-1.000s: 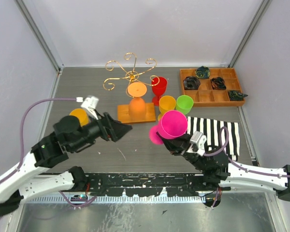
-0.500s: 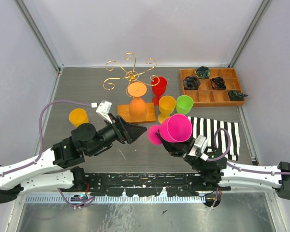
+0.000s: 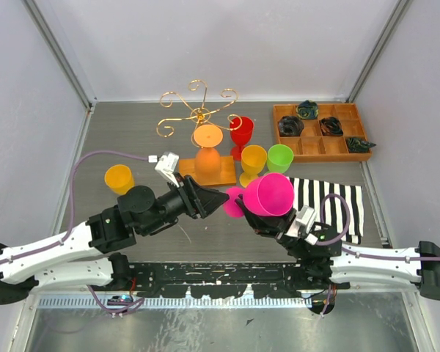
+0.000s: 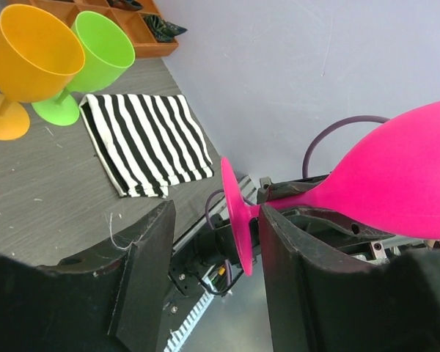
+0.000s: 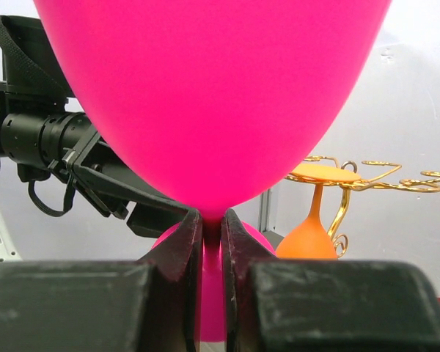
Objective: Place the wine glass upside down on the wine glass rack
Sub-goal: Turn the wine glass upside down at the wine rack.
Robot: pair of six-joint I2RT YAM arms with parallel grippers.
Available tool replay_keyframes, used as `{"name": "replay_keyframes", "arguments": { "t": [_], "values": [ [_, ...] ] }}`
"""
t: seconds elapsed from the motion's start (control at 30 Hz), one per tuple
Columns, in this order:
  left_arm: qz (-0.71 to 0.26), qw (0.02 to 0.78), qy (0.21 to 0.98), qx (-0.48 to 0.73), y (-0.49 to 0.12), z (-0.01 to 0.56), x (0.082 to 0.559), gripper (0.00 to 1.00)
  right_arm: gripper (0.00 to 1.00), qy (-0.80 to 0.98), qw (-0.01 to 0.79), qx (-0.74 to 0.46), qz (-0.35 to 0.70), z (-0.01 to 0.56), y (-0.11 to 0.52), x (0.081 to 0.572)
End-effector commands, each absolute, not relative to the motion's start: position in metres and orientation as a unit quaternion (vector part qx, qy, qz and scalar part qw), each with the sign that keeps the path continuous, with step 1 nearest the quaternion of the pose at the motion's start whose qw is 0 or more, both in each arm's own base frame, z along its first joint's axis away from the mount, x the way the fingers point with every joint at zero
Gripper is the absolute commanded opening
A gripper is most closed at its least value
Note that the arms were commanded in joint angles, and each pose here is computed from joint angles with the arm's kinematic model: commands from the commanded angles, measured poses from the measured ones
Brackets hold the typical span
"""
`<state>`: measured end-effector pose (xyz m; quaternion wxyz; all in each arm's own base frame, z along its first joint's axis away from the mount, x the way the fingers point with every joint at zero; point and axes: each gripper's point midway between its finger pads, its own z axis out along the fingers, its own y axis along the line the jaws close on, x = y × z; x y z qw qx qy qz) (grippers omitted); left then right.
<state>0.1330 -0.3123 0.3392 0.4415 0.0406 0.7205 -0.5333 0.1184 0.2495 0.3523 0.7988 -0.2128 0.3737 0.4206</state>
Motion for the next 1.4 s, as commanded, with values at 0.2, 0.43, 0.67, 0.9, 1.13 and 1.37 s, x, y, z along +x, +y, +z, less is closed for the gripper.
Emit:
{"name": "replay_keyframes", "arguments": {
  "t": [0.2,0.43,0.67,0.9,1.13,1.37],
  "values": [
    [-0.562,0.423,0.708,0.057,-0.336,0.356,0.124,0.38,0.01,0.331,0.817,-0.178,0.437,0.386,0.24,0.114],
    [-0.556,0.43,0.71,0.047,-0.332,0.351,0.127,0.11,0.01,0.344,0.811,-0.186,0.434,0.378,0.245,0.116],
    [-0.552,0.436,0.71,0.045,-0.326,0.354,0.128,0.0,0.09,0.357,0.801,-0.195,0.439,0.374,0.25,0.116],
    [-0.524,0.457,0.717,0.05,-0.317,0.353,0.134,0.0,0.37,0.38,0.79,-0.208,0.434,0.364,0.252,0.118],
    [-0.509,0.475,0.715,0.064,-0.307,0.366,0.135,0.0,0.48,0.41,0.777,-0.213,0.428,0.348,0.253,0.122],
    [-0.455,0.511,0.726,0.065,-0.279,0.373,0.144,0.0,0.5,0.463,0.75,-0.194,0.431,0.324,0.248,0.129]
  ]
}}
